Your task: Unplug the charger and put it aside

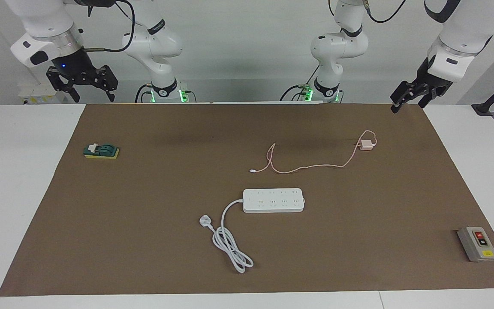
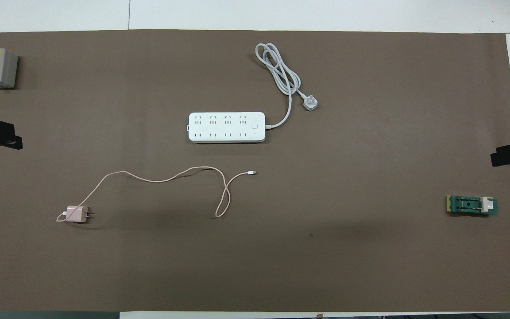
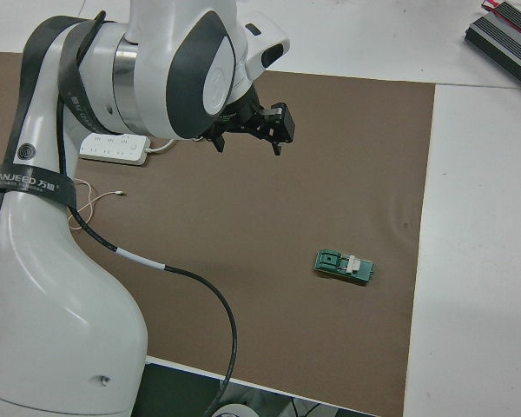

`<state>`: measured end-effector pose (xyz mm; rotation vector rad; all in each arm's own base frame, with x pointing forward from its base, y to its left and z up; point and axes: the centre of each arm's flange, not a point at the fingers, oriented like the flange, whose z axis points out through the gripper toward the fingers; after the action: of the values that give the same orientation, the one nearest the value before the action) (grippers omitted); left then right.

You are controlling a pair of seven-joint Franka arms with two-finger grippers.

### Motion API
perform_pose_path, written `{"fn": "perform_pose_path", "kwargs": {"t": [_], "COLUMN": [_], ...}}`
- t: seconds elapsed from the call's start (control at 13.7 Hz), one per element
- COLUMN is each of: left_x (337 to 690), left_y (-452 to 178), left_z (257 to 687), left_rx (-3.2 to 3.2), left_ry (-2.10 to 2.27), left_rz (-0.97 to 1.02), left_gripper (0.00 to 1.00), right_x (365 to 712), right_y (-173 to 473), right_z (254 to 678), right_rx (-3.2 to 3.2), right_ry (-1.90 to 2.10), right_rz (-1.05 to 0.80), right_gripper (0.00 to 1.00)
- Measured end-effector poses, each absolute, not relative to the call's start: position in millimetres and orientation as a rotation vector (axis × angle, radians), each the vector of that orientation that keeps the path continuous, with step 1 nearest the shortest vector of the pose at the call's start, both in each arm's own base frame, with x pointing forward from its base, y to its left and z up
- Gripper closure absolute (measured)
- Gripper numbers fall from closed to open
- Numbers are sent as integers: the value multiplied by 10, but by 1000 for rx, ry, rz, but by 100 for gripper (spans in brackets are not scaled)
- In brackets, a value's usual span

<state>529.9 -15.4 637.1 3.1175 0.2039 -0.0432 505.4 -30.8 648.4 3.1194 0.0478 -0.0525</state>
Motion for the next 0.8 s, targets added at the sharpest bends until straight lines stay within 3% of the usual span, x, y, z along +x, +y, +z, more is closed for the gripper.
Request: {"fn": "perform_pose_path", "kwargs": {"t": [0.8], "left_x": [5345], "left_y": [-294], "left_z": [6250], "left_rx": [3122], "left_ry": [100], "left_rz": [-94], "left_gripper": [0], "right_x": [5055], "right_y": [-302], "right_z": [6484], "right_rx": [3123], "right_ry": [49], "right_rz": [-52], "right_gripper": [0]}}
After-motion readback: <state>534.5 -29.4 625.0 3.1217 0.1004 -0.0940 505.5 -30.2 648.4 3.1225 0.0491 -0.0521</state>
